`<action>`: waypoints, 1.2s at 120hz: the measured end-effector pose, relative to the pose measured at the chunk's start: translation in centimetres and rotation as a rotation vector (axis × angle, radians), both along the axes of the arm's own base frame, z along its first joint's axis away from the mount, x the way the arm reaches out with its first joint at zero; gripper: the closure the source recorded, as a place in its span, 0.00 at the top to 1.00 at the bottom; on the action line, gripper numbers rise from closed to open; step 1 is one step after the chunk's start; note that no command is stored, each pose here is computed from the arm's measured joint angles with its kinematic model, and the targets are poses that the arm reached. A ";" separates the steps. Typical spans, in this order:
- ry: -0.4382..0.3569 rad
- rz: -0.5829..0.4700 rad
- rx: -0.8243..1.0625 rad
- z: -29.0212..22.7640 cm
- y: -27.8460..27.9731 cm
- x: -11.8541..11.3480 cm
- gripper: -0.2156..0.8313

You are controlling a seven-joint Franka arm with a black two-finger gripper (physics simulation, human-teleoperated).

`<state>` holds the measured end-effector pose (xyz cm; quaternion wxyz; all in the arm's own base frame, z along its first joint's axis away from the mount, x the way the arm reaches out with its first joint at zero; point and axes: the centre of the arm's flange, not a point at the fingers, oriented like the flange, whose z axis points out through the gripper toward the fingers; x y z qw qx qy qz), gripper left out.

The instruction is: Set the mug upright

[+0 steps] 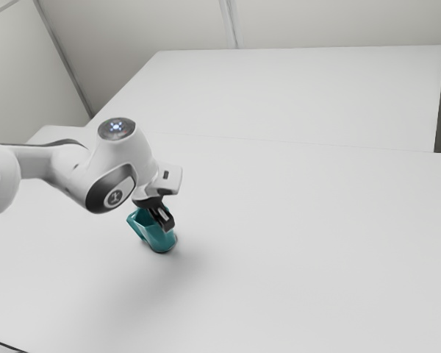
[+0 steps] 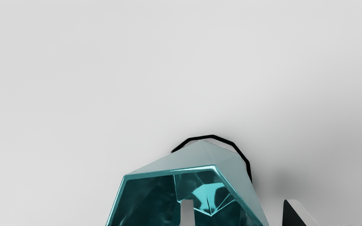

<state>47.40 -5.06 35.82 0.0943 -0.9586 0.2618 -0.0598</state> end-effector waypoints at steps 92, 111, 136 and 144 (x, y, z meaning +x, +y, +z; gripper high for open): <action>-0.044 0.158 -0.063 18.0 0.8 11.9 0.63; 0.024 0.278 -0.098 19.2 4.5 15.9 0.71; 0.122 0.381 -0.102 19.9 6.2 17.4 0.76; 0.148 0.412 -0.101 19.9 6.5 17.7 0.77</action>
